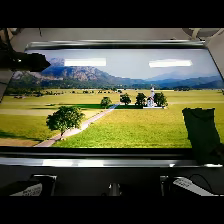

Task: Fold the shirts.

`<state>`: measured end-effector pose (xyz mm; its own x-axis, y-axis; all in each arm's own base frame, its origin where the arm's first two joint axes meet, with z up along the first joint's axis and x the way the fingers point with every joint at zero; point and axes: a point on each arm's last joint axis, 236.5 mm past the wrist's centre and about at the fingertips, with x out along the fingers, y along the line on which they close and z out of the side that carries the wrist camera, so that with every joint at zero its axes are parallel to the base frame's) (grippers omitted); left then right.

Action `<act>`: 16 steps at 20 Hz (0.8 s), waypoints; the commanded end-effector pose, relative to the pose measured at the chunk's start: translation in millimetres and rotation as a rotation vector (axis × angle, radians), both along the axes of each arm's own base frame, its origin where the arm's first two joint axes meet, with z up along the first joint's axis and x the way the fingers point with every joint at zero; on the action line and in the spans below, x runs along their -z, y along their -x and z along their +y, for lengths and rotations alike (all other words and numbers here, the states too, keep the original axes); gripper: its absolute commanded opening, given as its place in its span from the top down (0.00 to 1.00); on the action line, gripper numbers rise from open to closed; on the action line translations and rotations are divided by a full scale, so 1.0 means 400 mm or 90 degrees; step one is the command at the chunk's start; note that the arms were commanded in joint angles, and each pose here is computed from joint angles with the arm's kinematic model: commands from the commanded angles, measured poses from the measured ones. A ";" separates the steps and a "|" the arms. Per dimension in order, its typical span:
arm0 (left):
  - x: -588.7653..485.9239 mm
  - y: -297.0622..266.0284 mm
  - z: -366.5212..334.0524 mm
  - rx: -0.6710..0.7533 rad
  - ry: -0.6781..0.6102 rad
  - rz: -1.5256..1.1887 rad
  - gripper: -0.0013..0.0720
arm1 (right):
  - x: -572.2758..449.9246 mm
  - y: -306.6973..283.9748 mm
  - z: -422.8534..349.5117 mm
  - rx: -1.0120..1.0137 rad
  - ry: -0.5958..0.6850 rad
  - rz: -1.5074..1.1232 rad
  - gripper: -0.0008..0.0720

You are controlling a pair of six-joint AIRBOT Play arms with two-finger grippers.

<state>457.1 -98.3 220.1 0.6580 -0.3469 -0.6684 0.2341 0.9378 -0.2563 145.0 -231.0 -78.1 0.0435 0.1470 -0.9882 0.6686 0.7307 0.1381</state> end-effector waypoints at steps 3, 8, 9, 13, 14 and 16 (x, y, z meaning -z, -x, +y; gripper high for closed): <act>-0.127 0.001 -0.042 0.020 0.055 -0.068 0.95 | -0.296 -0.165 -0.231 -0.006 0.213 -0.158 0.20; -0.186 -0.096 0.090 -0.089 -0.087 -0.177 0.95 | -0.924 -0.547 -0.264 -0.207 0.617 -0.487 0.24; -0.118 -0.113 0.143 -0.133 -0.153 -0.132 0.95 | -0.958 -0.642 -0.151 -0.300 0.624 -0.527 0.24; 0.247 -0.039 0.201 -0.181 -0.240 0.219 0.36 | -0.681 -0.817 0.340 -0.568 0.348 -0.444 0.23; 0.316 0.012 0.186 -0.164 -0.242 0.311 0.00 | -0.587 -0.803 0.422 -0.622 0.267 -0.385 0.22; 0.373 0.057 0.152 -0.120 -0.249 0.349 0.00 | -0.430 -0.721 0.532 -0.703 0.117 -0.237 0.20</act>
